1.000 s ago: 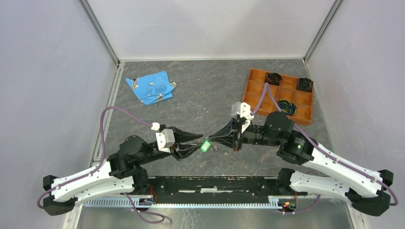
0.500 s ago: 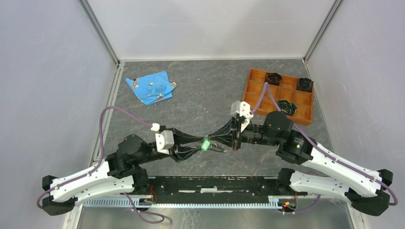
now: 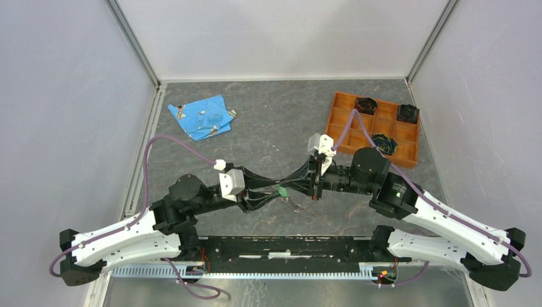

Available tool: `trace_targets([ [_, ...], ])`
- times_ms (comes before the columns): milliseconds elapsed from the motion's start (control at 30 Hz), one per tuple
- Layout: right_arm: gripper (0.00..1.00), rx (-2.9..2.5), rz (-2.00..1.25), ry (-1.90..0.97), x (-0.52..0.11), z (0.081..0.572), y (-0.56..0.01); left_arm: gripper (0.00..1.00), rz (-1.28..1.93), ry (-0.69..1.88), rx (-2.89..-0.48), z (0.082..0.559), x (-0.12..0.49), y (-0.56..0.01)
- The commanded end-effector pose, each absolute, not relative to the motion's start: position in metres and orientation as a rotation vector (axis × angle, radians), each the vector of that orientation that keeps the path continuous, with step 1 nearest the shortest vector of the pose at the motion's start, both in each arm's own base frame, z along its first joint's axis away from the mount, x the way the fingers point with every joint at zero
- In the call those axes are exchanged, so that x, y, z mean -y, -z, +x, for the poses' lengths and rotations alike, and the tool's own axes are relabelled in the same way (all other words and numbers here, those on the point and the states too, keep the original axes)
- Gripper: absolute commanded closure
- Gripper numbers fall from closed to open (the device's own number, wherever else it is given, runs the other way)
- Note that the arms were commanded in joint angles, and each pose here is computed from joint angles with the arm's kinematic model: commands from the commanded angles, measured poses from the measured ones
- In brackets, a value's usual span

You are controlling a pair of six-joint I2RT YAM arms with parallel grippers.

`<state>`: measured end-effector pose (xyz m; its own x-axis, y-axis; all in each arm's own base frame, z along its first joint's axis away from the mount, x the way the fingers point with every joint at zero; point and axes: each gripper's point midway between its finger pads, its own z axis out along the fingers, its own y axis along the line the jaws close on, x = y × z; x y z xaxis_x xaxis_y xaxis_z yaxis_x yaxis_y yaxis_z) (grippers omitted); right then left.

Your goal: Remove the keys from the keyring

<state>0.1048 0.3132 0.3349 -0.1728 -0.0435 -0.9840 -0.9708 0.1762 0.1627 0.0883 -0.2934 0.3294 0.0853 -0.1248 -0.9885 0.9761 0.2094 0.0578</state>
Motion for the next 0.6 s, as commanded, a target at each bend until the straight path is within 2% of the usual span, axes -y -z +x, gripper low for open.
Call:
trace_targets([
  [0,0.99,-1.315,-1.018,-1.204,-0.319,0.102,-0.363,0.58,1.048,1.170,-1.069,0.067,0.302,-0.349],
  [567,0.99,-1.096,-0.922,-1.282,-0.302,0.087,-0.405,0.56,1.100,1.218,-1.035,0.050,0.291,-0.352],
])
